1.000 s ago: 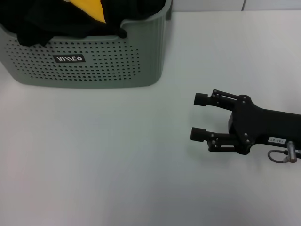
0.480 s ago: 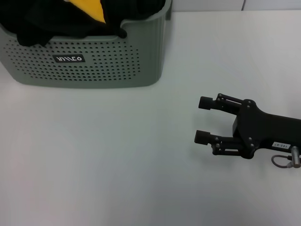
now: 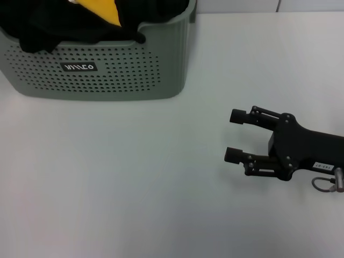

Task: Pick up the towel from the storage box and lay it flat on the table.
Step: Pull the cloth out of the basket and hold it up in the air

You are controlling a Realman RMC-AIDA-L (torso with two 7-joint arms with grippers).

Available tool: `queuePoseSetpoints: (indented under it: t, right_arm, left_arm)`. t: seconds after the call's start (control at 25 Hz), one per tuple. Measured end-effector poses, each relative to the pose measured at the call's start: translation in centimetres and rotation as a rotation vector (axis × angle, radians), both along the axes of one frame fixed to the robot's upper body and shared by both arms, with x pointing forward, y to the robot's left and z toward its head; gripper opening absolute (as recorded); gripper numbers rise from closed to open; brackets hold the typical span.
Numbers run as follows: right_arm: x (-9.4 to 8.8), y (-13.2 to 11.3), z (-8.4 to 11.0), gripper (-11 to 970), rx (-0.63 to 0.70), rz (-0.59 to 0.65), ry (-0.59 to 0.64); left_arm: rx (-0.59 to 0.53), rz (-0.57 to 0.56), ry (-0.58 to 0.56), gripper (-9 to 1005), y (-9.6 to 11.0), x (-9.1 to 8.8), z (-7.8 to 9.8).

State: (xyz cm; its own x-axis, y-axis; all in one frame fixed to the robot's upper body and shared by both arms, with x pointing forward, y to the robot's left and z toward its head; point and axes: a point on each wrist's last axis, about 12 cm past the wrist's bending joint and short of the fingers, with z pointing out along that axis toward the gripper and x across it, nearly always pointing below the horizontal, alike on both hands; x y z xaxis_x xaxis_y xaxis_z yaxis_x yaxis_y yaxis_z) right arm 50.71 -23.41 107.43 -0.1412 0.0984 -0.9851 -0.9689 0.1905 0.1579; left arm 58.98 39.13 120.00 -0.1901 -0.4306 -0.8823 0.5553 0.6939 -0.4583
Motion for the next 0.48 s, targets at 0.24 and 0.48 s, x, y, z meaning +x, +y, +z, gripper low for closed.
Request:
queuePoseSetpoints:
  t: [0.24, 0.48]
  right_arm:
    - [0.0, -0.1, 0.4, 831, 0.032, -0.001, -0.017]
    - [0.0, -0.6, 1.6, 831, 0.11, -0.005, -0.08]
  left_arm:
    - [0.012, -0.274, -0.239, 39, -1.5, -2.5, 2.1]
    - [0.063, -0.557, -0.401, 25, -2.8, -5.2, 2.9]
